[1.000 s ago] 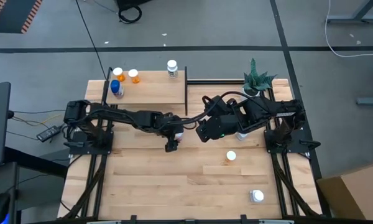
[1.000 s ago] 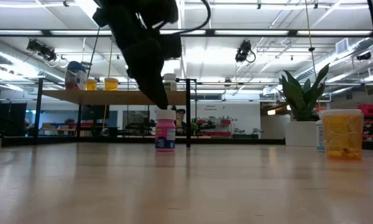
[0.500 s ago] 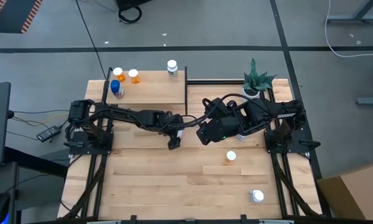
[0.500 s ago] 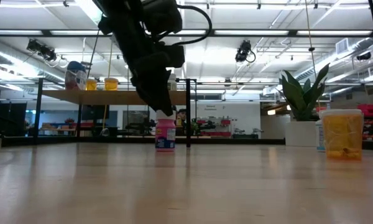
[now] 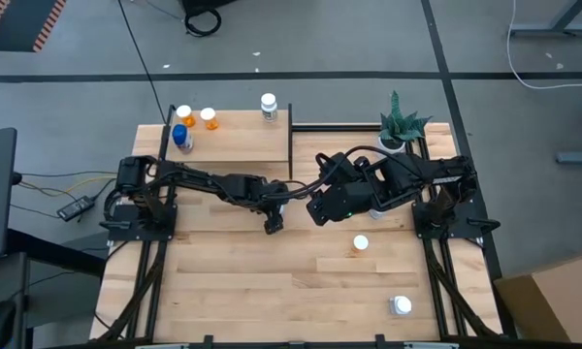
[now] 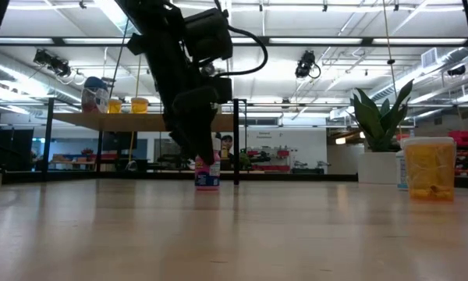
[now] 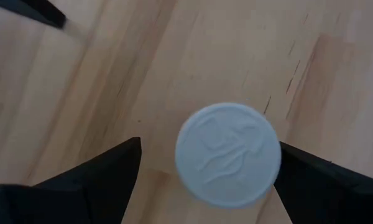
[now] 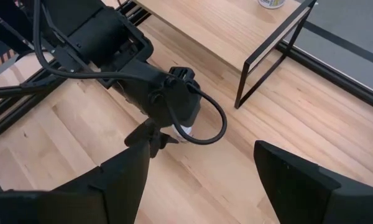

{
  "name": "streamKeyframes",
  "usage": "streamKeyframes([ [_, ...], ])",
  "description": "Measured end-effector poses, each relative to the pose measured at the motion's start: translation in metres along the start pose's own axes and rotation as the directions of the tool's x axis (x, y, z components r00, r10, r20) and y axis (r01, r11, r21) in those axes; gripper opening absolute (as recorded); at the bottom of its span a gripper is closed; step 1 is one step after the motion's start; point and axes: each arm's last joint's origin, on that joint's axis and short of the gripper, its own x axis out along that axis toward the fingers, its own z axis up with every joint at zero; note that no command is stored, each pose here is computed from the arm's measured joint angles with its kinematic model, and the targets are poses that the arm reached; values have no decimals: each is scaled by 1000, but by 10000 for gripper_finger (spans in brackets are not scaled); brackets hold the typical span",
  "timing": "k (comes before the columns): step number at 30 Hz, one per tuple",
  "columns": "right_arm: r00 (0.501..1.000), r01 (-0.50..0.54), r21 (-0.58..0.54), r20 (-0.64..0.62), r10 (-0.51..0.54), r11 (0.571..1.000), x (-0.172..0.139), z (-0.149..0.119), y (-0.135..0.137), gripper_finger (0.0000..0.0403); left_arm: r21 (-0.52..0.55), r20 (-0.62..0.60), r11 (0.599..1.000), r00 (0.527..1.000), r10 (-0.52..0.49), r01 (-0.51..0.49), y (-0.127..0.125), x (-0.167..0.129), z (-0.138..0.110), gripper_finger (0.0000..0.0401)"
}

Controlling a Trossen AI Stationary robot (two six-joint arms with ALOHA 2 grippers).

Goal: Pick and place medicine bottles onto shelf by color
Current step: Put the pink pill bottle on the shelf

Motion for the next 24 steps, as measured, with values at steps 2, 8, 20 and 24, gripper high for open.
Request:
streamKeyframes([
  [2,1000,0,0,0,0,1000,0,0,0,296,0,-2,1000,1000,0,0,0,0,0,334],
  [8,1000,0,-1,0,0,1000,0,0,0,296,-7,-3,1000,1000,0,0,0,0,0,301],
  [20,1000,0,0,0,0,1000,0,0,0,296,-27,-17,999,999,-44,44,-1,0,-1,232],
  [24,1000,1,0,2,-1,1000,0,0,0,296,-31,-25,997,997,-73,72,-2,0,-1,207],
])
